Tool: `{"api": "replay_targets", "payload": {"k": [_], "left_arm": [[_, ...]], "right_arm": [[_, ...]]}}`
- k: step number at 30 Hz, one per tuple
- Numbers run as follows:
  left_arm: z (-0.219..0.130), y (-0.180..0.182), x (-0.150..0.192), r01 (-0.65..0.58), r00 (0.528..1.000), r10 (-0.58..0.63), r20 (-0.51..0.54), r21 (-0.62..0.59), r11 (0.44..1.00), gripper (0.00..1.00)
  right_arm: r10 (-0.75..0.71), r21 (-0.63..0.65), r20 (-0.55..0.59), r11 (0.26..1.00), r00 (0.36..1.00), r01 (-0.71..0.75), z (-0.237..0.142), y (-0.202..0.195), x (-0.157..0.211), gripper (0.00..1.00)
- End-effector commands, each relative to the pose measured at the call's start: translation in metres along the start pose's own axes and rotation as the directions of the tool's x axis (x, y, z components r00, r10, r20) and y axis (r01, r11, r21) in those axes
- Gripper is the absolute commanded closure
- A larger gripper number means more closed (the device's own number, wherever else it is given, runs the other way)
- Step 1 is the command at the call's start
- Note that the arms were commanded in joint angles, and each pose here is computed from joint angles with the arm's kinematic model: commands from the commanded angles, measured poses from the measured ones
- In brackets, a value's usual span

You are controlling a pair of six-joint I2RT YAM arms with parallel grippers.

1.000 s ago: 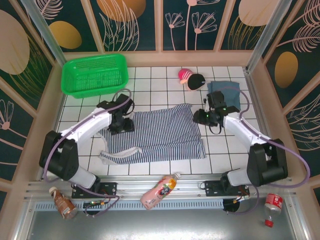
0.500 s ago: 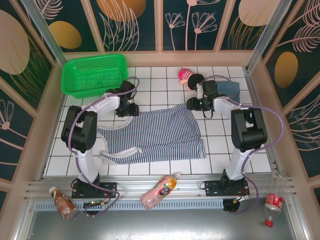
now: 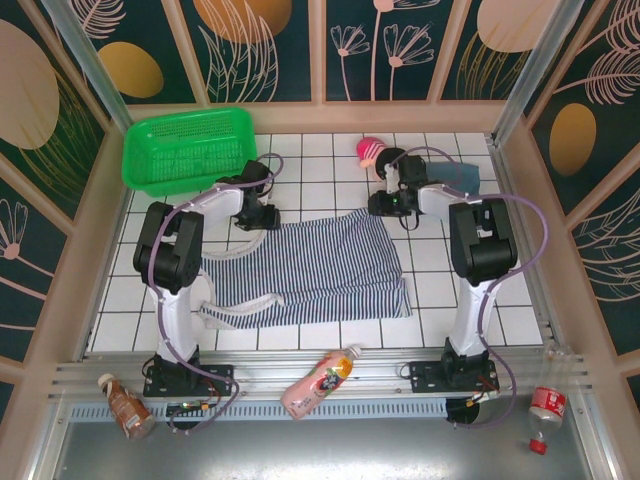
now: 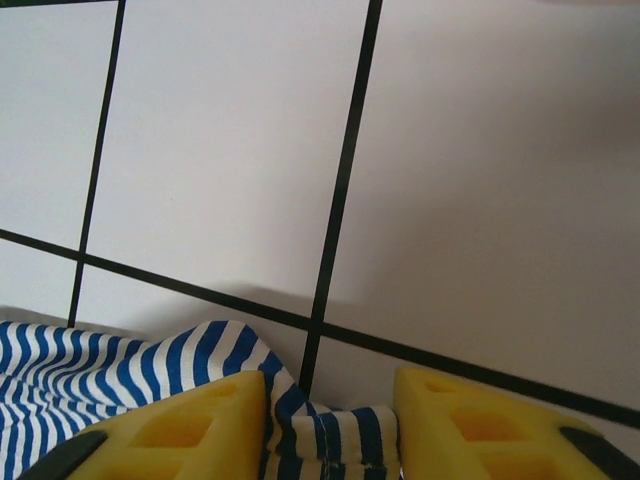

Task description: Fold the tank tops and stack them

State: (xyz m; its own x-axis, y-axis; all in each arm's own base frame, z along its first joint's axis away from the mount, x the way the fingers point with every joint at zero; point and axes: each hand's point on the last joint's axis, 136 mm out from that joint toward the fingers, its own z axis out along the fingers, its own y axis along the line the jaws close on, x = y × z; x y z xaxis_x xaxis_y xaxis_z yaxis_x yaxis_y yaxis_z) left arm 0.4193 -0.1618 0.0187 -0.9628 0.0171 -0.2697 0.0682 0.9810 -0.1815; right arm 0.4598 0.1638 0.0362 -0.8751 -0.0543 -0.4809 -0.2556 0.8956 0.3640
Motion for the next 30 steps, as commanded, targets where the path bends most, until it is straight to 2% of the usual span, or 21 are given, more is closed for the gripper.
{"api": "replay_targets", "payload": {"k": [1, 5, 9, 11, 15, 21, 30], "left_arm": [[0.007, -0.002, -0.006, -0.016, 1.0, 0.015, 0.006, 0.029, 0.999, 0.61], [0.008, 0.003, -0.01, -0.036, 0.999, 0.036, 0.012, 0.001, 0.999, 0.71], [0.004, -0.002, -0.016, -0.043, 0.999, 0.042, 0.031, 0.022, 0.999, 0.89], [0.001, -0.002, -0.018, -0.042, 0.998, 0.041, 0.041, 0.026, 0.999, 0.95], [-0.015, -0.003, -0.025, -0.052, 0.996, 0.05, 0.076, 0.024, 0.998, 0.97], [-0.045, -0.012, -0.021, -0.033, 0.994, 0.024, 0.109, 0.076, 0.997, 0.97], [-0.061, -0.011, 0.024, -0.001, 0.997, -0.009, 0.075, 0.134, 0.991, 0.95]], "right_arm": [[-0.008, -0.021, 0.002, 1.0, 1.0, 0.008, 0.005, 0.002, -0.008, 0.68], [-0.021, -0.015, 0.009, 1.0, 1.0, 0.021, 0.007, 0.002, -0.014, 0.77], [-0.029, -0.014, 0.018, 0.999, 0.999, 0.03, 0.004, 0.004, -0.017, 0.87], [-0.035, -0.012, 0.023, 0.999, 0.999, 0.035, 0.002, 0.005, -0.017, 0.89], [-0.046, -0.008, 0.055, 0.999, 0.997, 0.047, -0.012, 0.009, -0.021, 0.93], [-0.037, -0.022, 0.066, 0.999, 0.997, 0.038, -0.039, 0.019, -0.008, 0.94], [-0.023, -0.037, 0.037, 0.999, 0.999, 0.025, -0.063, 0.025, 0.03, 0.94]]}}
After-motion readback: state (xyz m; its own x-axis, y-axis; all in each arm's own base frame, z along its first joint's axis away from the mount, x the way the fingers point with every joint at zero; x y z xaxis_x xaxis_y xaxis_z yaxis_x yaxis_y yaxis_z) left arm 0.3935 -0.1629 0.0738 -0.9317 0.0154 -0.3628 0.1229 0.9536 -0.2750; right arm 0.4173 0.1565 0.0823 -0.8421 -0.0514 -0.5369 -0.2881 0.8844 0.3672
